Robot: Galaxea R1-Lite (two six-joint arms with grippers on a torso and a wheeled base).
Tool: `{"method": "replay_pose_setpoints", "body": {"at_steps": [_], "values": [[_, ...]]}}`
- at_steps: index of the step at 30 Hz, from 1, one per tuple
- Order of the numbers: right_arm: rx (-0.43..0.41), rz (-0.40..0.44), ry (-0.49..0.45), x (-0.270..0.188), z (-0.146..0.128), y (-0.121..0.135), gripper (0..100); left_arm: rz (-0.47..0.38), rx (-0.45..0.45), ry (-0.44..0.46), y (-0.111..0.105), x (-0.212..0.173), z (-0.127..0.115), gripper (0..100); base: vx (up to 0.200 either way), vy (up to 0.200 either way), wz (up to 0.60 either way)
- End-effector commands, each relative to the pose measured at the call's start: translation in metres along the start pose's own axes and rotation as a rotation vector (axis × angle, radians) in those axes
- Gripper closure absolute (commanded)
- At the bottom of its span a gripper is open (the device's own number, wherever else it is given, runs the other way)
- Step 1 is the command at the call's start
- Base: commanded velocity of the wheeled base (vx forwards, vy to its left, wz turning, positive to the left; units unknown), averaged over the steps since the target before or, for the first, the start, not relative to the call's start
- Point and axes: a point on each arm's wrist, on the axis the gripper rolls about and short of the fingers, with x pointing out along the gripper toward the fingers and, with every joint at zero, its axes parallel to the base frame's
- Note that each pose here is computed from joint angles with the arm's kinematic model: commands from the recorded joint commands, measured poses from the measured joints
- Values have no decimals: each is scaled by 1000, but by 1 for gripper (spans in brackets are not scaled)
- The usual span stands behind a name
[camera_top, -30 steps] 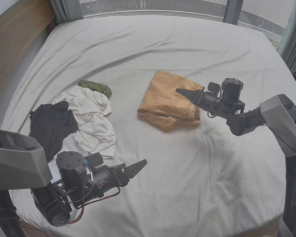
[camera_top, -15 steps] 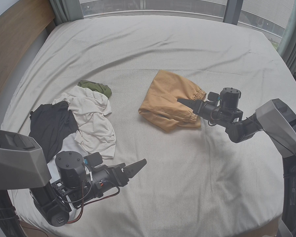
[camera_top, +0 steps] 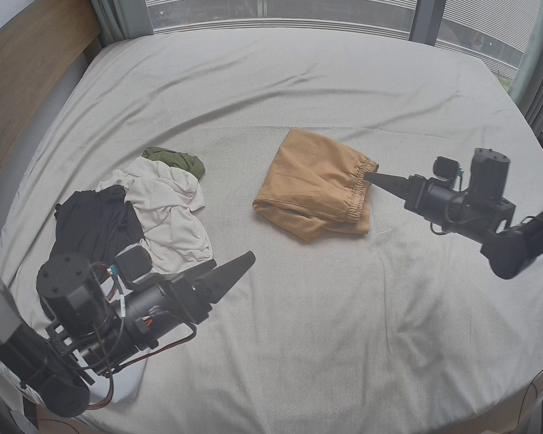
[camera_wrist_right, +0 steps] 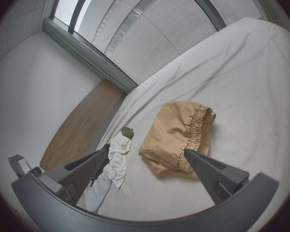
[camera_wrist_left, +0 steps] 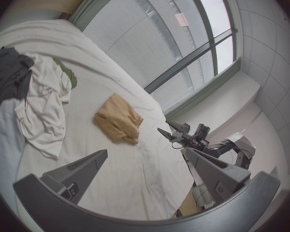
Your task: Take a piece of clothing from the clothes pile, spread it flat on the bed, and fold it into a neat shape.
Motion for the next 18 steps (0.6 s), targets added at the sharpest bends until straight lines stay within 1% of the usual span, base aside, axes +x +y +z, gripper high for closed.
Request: {"method": "replay_pose_setpoints", "body": {"at_steps": [1, 3, 4, 6, 7, 9, 10, 12, 16, 18], "values": [[-146, 56, -117, -174, -10, 93, 0, -73, 194, -163, -37, -90, 32, 0, 0, 0, 0], [-147, 54, -117, -194, -15, 101, 0, -51, 246, -171, -36, -102, 32, 0, 0, 0, 0], [-149, 53, -122, -209, -18, 108, 0, -24, 277, -184, -36, -112, 33, 0, 0, 0, 0], [-152, 55, -127, -228, -24, 116, 0, 27, 308, -207, -33, -126, 35, 0, 0, 0, 0], [-156, 53, -137, -245, -29, 122, 0, 67, 329, -223, -32, -138, 36, 0, 0, 0, 0], [-157, 53, -138, -248, -31, 123, 0, 73, 333, -229, -32, -140, 36, 0, 0, 0, 0], [-158, 53, -144, -265, -40, 128, 0, 109, 345, -245, -33, -155, 36, 0, 0, 0, 0], [-161, 49, -154, -277, -47, 131, 0, 132, 345, -246, -33, -166, 33, 0, 0, 0, 0], [-183, 32, -205, -298, -58, 137, 0, 204, 351, -245, -35, -193, 24, 0, 0, 0, 0], [-197, 22, -235, -306, -64, 140, 0, 225, 363, -246, -36, -207, 17, 0, 0, 0, 0]]}}
